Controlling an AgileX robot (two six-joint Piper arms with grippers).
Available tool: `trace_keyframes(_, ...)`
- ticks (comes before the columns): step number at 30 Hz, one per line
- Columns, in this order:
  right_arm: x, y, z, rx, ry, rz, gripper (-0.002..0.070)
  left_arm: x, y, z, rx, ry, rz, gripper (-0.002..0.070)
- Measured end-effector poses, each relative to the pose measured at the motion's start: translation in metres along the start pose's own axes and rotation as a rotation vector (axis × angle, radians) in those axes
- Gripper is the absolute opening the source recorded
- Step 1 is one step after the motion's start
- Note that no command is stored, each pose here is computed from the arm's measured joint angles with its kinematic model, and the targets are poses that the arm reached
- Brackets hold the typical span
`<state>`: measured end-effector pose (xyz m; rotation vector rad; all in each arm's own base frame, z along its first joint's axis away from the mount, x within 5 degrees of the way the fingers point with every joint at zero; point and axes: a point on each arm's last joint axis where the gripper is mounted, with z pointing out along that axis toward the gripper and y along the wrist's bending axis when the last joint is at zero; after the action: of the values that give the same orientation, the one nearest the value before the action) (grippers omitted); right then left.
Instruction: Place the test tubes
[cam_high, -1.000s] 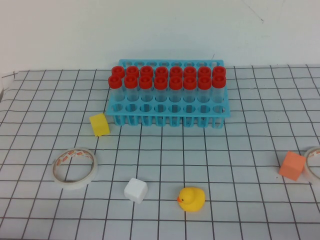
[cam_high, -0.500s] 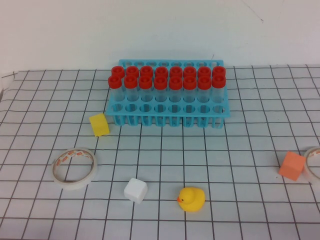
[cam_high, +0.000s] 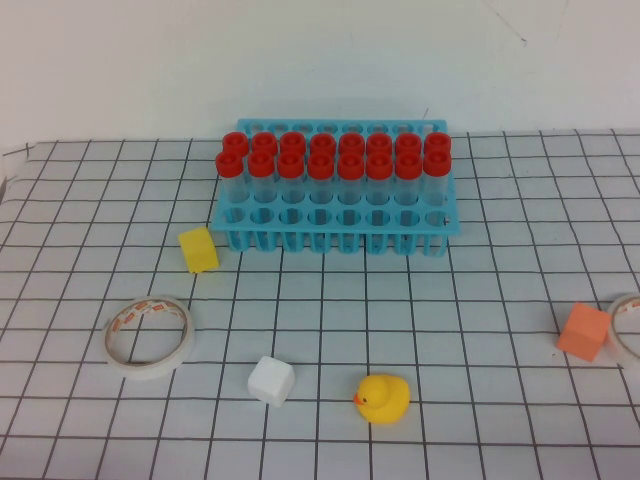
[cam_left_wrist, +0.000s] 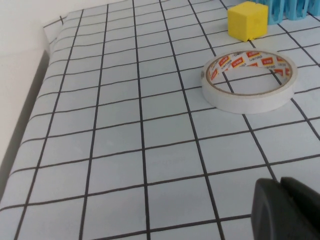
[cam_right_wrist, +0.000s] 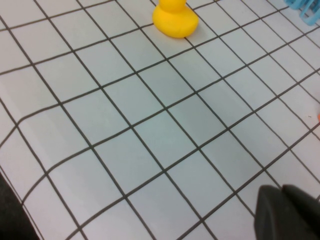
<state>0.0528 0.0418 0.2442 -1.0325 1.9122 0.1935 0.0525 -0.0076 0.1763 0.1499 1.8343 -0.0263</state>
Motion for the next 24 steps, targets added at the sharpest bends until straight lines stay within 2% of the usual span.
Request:
trace_keyframes(7,0.0,0.0,0.0,0.0,0.0,0.0,0.0001,0.0,-0.0002,0.0,0.003,0.0,-0.076,-0.0001)
trace_keyframes(24,0.0,0.0,0.0,0.0,0.0,0.0,0.0001,0.0,-0.0002,0.0,0.003,0.0,-0.1,-0.0001)
